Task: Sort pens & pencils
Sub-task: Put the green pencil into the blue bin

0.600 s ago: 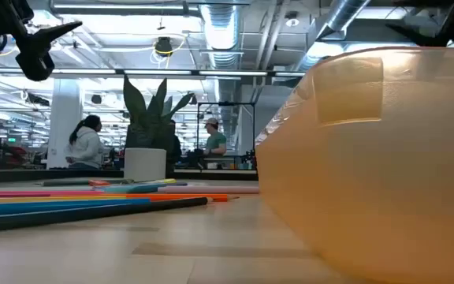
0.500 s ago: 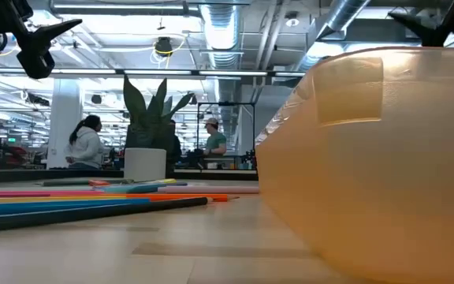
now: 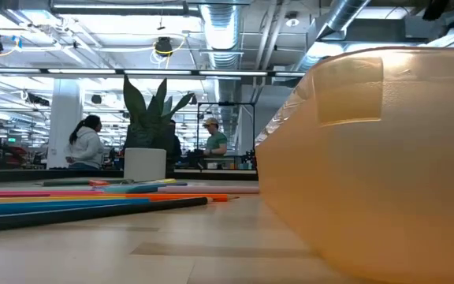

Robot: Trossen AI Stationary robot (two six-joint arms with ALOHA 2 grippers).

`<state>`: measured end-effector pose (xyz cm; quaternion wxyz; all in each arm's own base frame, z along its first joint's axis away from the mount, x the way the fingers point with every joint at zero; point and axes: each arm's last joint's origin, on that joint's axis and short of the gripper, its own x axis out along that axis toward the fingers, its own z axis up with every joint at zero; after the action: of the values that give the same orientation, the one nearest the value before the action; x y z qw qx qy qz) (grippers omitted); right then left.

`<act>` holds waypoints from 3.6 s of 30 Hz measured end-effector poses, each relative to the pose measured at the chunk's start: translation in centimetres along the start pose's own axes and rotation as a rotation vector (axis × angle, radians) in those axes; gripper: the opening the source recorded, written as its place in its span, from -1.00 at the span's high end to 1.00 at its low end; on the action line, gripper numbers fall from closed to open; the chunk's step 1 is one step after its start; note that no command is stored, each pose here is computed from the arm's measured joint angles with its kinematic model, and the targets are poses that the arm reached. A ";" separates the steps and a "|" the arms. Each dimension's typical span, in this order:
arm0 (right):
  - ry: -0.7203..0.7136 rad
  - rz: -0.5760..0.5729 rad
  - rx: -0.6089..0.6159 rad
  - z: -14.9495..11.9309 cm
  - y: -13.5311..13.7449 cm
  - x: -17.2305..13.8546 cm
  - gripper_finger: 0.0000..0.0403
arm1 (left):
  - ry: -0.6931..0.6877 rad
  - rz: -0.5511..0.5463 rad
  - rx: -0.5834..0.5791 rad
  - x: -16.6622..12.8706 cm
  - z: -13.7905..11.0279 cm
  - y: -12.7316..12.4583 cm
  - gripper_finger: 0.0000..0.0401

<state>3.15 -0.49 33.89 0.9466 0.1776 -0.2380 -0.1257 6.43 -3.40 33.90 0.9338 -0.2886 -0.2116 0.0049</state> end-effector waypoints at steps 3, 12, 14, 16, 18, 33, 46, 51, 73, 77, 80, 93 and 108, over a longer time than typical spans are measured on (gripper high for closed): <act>0.115 -0.105 -0.120 2.1 0.7 1.0 0.16 | 0.119 0.093 0.192 2.9 1.4 -3.2 -0.22; 0.399 -0.276 -0.356 3.8 3.4 3.9 0.16 | 0.454 0.610 0.171 7.2 -1.3 -5.9 -0.22; 0.441 -0.289 -0.361 3.6 3.7 4.2 0.16 | 0.548 0.752 0.065 7.5 -2.6 -5.2 -0.21; 0.483 -0.285 -0.346 3.3 3.9 4.2 0.16 | 0.653 0.909 -0.028 7.7 -3.6 -4.2 -0.17; 0.513 -0.289 -0.321 3.0 3.9 4.2 0.16 | 0.764 1.052 -0.082 7.9 -4.5 -3.1 -0.13; 0.651 -0.245 -0.225 1.5 4.4 4.3 0.16 | 0.940 1.200 -0.118 11.4 -1.5 5.1 -0.05; 0.696 -0.207 -0.219 1.1 4.7 4.4 0.16 | 1.089 1.156 -0.066 8.6 -7.9 15.1 -0.05; 0.702 -0.198 -0.215 1.1 4.7 4.4 0.16 | 1.127 1.174 -0.029 6.8 -9.5 16.8 -0.05; 0.706 -0.192 -0.211 1.1 4.7 4.3 0.16 | 1.366 1.245 0.007 7.5 -13.2 22.9 -0.05; 0.721 -0.177 -0.207 1.0 4.7 4.3 0.16 | 1.388 1.243 0.013 7.3 -13.0 23.3 -0.05; 0.725 -0.175 -0.207 1.0 4.7 4.3 0.16 | 1.422 1.230 0.017 7.1 -13.3 23.7 -0.01; 0.725 -0.174 -0.207 1.0 4.7 4.3 0.16 | 1.456 1.241 -0.010 7.7 -13.8 24.2 0.93; 0.710 -0.161 -0.216 0.9 5.2 4.7 0.16 | 1.262 1.145 0.023 12.2 -10.5 20.3 0.99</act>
<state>7.56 2.44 38.58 0.9705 0.1272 0.1343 -0.1547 24.01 9.47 19.92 0.7333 -0.2902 0.5270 0.3168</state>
